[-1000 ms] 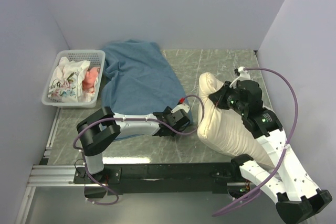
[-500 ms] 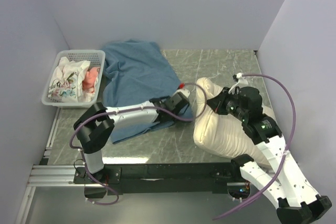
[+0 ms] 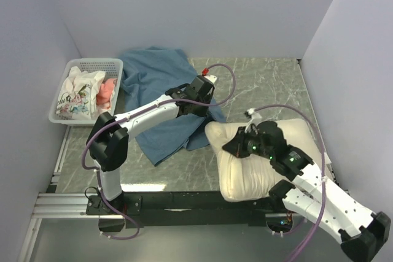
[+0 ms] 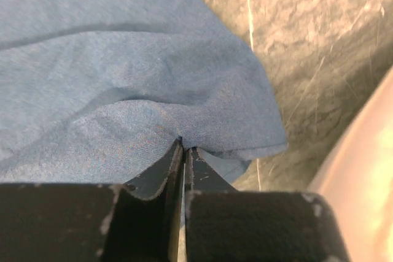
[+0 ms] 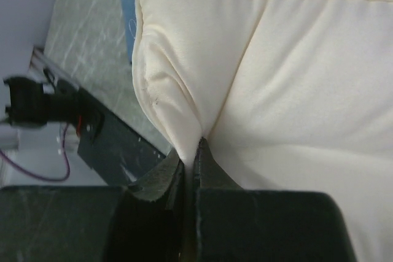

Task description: Put the pillow into the pillowcase

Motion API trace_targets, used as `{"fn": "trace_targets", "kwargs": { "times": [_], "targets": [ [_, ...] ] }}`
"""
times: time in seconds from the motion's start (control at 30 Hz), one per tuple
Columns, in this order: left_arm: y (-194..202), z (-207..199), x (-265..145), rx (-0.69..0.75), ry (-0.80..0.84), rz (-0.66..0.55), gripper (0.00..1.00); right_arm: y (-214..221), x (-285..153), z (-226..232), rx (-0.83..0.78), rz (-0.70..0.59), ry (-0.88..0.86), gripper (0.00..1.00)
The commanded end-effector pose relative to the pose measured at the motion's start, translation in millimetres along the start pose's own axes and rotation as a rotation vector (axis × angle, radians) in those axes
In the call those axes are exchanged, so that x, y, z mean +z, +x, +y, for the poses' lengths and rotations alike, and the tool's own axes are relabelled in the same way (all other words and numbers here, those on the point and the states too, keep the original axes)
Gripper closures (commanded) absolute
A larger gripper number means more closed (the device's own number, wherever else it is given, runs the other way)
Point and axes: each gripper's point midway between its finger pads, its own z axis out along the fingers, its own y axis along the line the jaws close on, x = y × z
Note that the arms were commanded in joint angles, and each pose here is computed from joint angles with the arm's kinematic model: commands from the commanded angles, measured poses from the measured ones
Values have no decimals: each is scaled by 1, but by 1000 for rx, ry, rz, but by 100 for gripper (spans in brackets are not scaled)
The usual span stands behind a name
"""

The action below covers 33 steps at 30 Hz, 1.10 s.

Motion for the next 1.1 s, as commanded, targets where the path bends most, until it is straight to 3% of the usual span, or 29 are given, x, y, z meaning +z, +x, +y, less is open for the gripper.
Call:
{"fn": "trace_targets", "kwargs": {
  "times": [0.0, 0.27, 0.43, 0.73, 1.07],
  "targets": [
    [-7, -12, -4, -31, 85, 30, 91, 18, 11, 29, 14, 26, -96, 100],
    [-14, -5, 2, -39, 78, 46, 93, 37, 15, 41, -3, 58, -114, 100],
    [-27, -8, -17, -36, 101, 13, 93, 47, 36, 33, -9, 110, -72, 100],
    [-15, -1, -54, -47, 122, -14, 95, -16, 69, -10, 27, 17, 143, 100],
    [-10, -31, -90, -2, 322, -17, 94, -63, 89, -32, 95, -29, 231, 100]
  ]
}}
